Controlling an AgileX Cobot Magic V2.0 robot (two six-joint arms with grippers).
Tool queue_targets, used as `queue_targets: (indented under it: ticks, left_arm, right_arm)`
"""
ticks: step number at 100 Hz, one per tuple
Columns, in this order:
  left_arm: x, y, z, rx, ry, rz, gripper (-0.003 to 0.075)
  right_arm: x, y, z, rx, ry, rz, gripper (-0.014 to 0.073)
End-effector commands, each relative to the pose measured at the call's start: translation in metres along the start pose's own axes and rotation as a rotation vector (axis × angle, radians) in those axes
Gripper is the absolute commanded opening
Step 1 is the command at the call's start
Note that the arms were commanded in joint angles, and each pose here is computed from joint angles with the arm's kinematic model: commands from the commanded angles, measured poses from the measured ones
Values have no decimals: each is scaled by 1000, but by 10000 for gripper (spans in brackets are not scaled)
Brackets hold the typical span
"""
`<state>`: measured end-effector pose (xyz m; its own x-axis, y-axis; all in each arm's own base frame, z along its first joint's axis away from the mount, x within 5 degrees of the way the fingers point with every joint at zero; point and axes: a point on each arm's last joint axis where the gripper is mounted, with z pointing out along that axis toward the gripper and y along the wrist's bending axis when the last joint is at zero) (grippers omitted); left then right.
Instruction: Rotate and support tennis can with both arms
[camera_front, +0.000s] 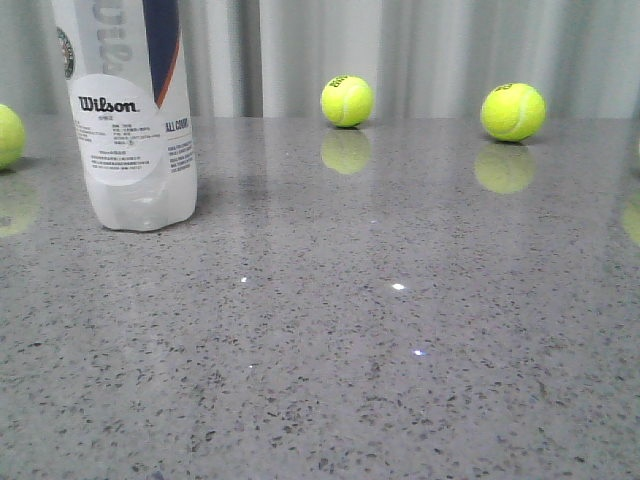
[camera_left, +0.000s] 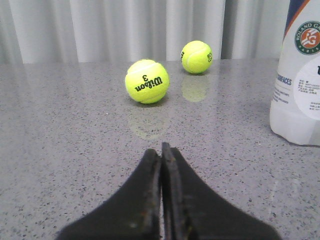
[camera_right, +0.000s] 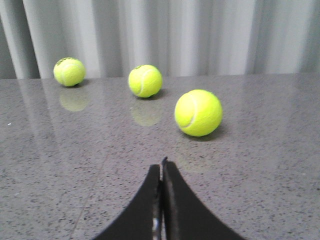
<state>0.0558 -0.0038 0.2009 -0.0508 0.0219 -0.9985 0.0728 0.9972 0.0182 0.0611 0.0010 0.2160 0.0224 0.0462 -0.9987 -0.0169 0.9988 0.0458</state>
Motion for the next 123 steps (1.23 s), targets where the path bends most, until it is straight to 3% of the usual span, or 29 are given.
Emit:
queue_targets:
  ticks: [1, 123]
  left_arm:
    - [7, 0, 0, 2, -66, -8, -21]
    - [7, 0, 0, 2, -68, -8, -21]
  right_arm:
    - [-9, 0, -2, 10, -145, -31, -57]
    - [-1, -1, -8, 19, -145, -49, -57]
